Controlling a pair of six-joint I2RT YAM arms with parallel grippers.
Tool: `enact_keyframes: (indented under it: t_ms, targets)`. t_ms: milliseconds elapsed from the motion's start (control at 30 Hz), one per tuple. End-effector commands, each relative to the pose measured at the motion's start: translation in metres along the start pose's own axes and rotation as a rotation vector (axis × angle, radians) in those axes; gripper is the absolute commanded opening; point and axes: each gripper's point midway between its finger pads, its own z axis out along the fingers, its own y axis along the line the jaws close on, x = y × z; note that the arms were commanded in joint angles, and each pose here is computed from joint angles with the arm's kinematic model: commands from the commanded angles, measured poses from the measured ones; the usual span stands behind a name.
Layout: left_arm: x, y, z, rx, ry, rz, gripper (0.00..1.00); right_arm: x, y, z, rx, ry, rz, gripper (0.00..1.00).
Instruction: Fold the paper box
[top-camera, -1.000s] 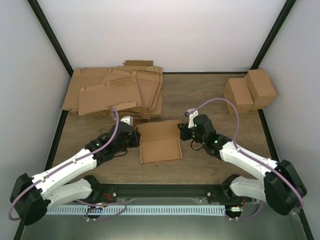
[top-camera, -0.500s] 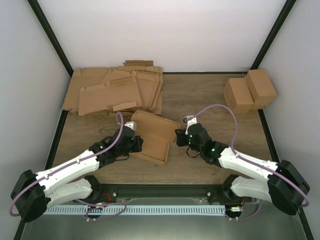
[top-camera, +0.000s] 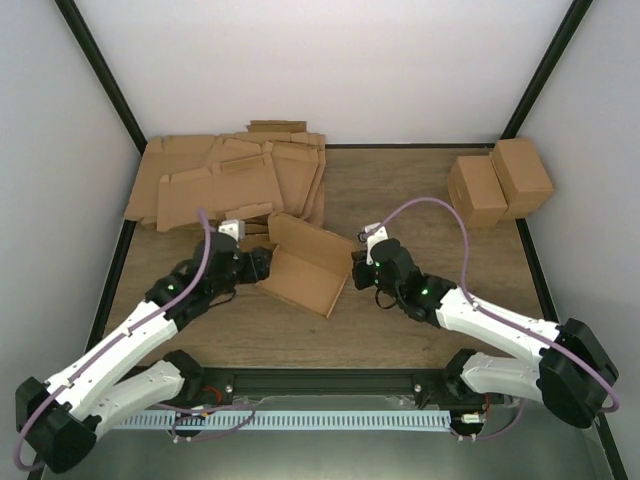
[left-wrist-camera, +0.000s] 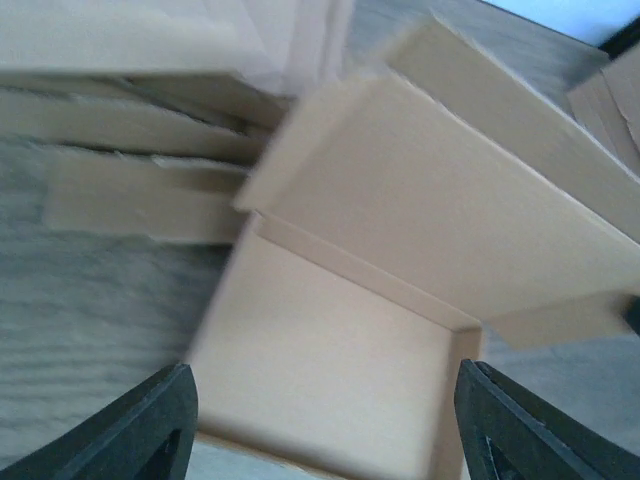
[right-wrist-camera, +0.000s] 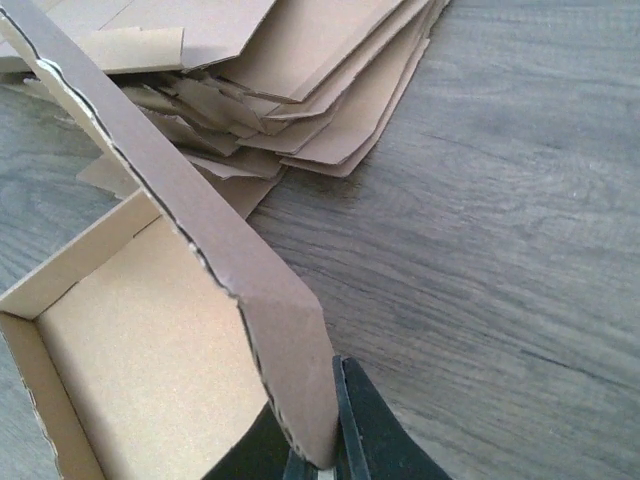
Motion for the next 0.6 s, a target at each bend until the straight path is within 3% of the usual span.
enact_keyframes:
  t_ms: [0,300,567]
  targets:
    - [-0.025,0.011,0.002,0.033,-0.029,0.079,0.77,-0.016,0.010,-0.004,-0.018,-0.002,-0.121,0.06]
    - [-0.052,-0.003,0.043,0.052,-0.063,0.305,0.81,-0.012,0.011,0.001,-0.011,0.040,-0.164,0.07]
    - [-0.073,0.014,0.065,-0.101,-0.069,0.390,0.81,-0.010,0.014,0.006,-0.022,0.051,-0.175,0.07]
